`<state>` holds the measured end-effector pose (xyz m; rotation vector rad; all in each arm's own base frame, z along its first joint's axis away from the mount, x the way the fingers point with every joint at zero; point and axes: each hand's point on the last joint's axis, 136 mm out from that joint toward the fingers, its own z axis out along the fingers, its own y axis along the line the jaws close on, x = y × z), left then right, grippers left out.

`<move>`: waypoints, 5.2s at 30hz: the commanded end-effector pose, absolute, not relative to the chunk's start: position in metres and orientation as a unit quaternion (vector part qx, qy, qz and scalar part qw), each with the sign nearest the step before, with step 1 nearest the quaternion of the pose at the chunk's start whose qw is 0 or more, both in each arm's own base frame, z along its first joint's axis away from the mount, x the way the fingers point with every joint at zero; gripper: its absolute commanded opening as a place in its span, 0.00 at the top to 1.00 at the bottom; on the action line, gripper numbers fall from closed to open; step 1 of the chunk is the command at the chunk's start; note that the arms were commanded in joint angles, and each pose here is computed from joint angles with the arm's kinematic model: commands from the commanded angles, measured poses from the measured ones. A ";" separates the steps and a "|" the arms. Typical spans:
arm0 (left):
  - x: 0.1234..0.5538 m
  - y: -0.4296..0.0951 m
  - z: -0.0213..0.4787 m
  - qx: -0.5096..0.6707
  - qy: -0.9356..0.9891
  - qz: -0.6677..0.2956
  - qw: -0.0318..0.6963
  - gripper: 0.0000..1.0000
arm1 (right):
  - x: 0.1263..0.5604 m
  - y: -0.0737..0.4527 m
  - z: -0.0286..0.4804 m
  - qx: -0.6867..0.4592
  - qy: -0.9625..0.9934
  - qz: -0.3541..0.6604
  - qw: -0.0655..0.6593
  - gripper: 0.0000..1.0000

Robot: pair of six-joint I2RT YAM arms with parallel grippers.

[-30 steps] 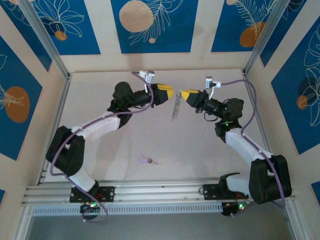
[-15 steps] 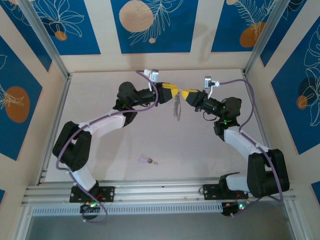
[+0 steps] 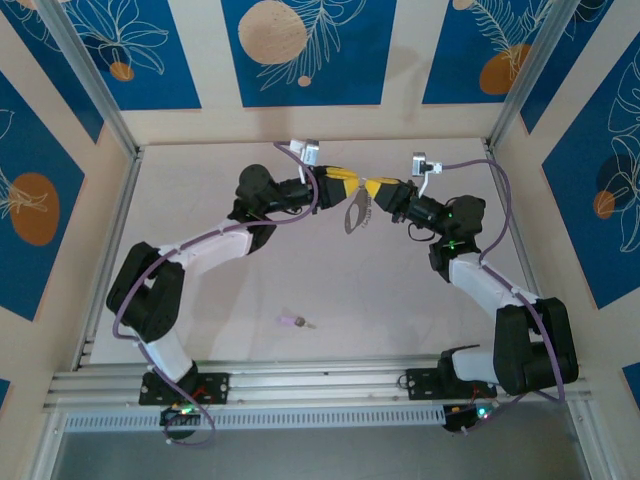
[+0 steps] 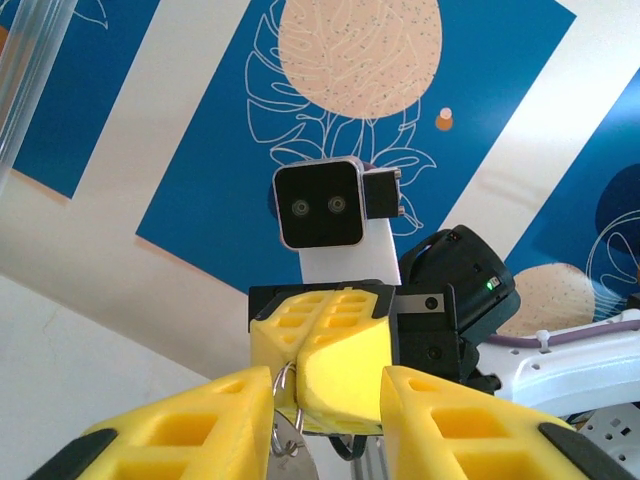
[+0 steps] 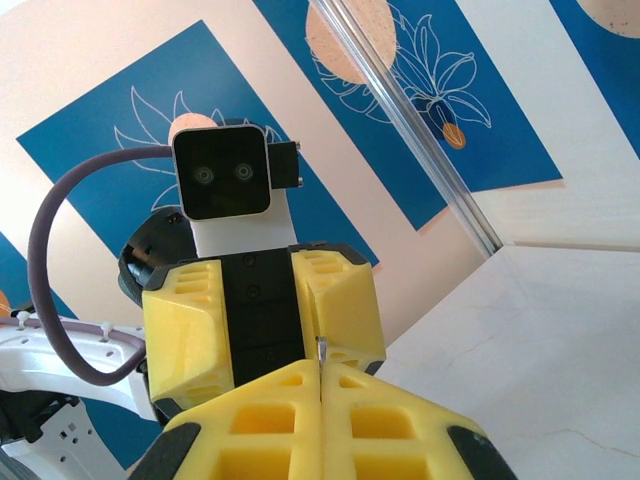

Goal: Put the keys on the keyring

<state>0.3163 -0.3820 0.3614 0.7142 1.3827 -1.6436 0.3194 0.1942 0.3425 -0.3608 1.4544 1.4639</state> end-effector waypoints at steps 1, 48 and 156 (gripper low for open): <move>0.314 -0.387 0.362 0.291 0.540 -0.662 0.430 0.67 | 0.317 0.189 0.353 -0.150 0.585 0.602 0.522 1.00; 0.313 -0.398 0.345 0.275 0.523 -0.690 0.417 0.78 | 0.324 0.182 0.349 -0.131 0.588 0.599 0.527 1.00; 0.316 -0.225 0.347 0.220 0.620 -0.479 0.581 1.00 | 0.163 0.355 0.021 -0.271 0.932 0.190 0.149 0.71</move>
